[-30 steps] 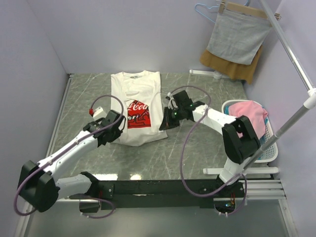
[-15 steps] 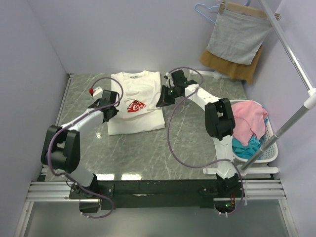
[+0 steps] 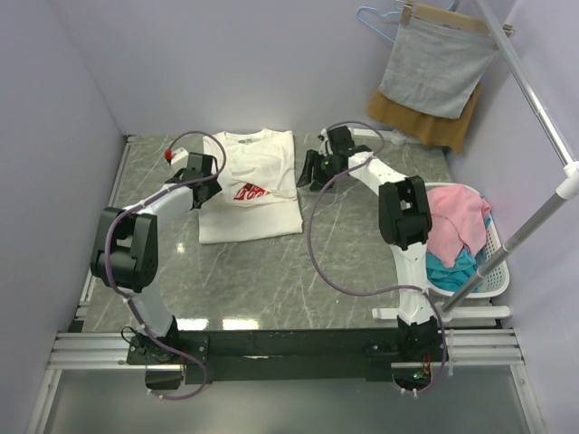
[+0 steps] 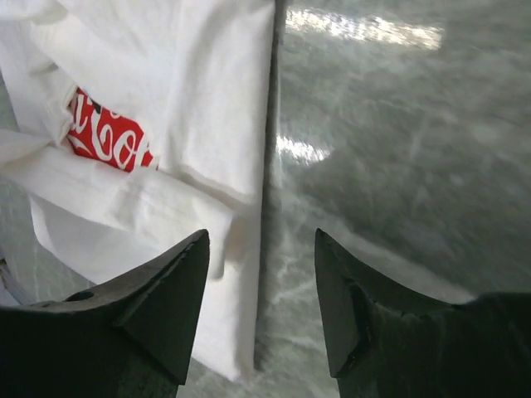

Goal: Fold and stack the t-shirts
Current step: Fold the folded rectangular tshirt in 1/3 of the way

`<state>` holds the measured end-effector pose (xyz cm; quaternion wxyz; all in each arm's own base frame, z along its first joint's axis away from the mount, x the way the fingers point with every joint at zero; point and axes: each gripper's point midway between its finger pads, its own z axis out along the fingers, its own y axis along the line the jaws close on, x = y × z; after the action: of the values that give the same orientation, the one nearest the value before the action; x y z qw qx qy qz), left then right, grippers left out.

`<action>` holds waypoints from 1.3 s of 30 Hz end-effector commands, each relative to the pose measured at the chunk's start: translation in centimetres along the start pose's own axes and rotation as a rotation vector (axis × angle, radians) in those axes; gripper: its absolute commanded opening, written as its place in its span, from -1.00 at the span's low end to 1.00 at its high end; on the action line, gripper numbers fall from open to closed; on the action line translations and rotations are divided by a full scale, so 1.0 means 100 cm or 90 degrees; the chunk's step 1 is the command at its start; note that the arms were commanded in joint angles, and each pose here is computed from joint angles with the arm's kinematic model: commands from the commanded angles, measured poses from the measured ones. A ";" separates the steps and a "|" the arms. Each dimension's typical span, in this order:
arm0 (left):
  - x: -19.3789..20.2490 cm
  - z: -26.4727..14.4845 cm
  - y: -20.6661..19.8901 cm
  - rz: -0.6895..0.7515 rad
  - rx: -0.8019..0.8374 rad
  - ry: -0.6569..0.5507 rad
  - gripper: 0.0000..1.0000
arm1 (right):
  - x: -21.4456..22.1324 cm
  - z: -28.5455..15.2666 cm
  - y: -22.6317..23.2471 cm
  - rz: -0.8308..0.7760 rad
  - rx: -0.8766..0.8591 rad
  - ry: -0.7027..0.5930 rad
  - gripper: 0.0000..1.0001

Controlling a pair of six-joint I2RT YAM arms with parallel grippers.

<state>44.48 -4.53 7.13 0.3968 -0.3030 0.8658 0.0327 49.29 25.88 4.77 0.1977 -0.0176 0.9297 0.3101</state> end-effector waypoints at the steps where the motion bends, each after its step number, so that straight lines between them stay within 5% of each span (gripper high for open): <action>1: -0.045 -0.040 -0.001 -0.028 0.028 -0.070 0.60 | -0.041 -0.058 0.036 -0.073 -0.019 -0.116 0.23; 14: 0.015 -0.061 -0.044 -0.005 0.244 0.080 0.63 | 0.026 -0.029 0.096 -0.068 -0.131 0.010 0.24; 39: 0.021 0.017 -0.080 0.052 0.209 0.094 0.64 | 0.047 0.021 0.070 -0.045 -0.073 0.077 0.25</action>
<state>46.14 -11.44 4.47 0.3390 -0.2156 0.9082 -0.1173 43.09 33.11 4.95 0.1351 -0.0765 0.9198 0.3604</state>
